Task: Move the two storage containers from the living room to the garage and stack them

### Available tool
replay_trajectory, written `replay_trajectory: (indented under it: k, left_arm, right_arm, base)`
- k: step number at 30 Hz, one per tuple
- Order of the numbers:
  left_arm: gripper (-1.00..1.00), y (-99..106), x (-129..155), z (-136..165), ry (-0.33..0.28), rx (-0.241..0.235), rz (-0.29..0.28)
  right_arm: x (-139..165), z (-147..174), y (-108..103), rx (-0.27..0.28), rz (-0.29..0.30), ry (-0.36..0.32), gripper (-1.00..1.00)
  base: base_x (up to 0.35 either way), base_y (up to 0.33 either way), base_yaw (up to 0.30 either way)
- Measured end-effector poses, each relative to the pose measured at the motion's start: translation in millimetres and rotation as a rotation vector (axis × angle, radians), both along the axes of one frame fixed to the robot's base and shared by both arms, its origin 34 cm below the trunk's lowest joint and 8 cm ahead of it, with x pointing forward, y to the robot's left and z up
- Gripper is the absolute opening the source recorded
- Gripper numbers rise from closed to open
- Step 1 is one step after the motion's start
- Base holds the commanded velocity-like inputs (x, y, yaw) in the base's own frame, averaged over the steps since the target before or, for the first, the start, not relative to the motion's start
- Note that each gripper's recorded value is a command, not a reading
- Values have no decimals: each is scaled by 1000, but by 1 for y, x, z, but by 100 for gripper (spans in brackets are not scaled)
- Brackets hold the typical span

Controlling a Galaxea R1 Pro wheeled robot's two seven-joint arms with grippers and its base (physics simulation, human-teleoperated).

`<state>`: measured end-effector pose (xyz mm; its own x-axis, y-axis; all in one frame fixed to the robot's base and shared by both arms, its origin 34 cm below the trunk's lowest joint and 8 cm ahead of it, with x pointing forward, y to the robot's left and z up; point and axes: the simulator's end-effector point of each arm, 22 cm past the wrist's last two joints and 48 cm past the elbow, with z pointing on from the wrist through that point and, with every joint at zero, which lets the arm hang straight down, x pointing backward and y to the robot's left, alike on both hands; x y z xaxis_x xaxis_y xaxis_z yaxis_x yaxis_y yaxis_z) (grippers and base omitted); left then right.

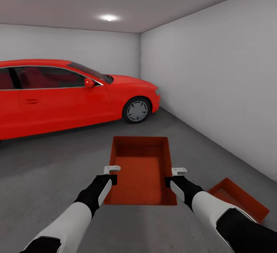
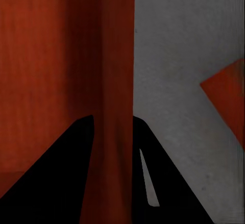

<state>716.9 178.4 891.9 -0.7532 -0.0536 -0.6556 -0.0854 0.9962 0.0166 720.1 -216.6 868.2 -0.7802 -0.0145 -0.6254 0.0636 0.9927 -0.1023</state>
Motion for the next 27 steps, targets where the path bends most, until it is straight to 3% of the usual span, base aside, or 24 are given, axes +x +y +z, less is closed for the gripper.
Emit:
replay_trajectory:
  k: [27]
  left_arm:
    - [-100, 0, 0, 0, 0, 0, 0]
  right_arm:
    - [0, 0, 0, 0, 0, 0, -100]
  base:
    - [0, 0, -294]
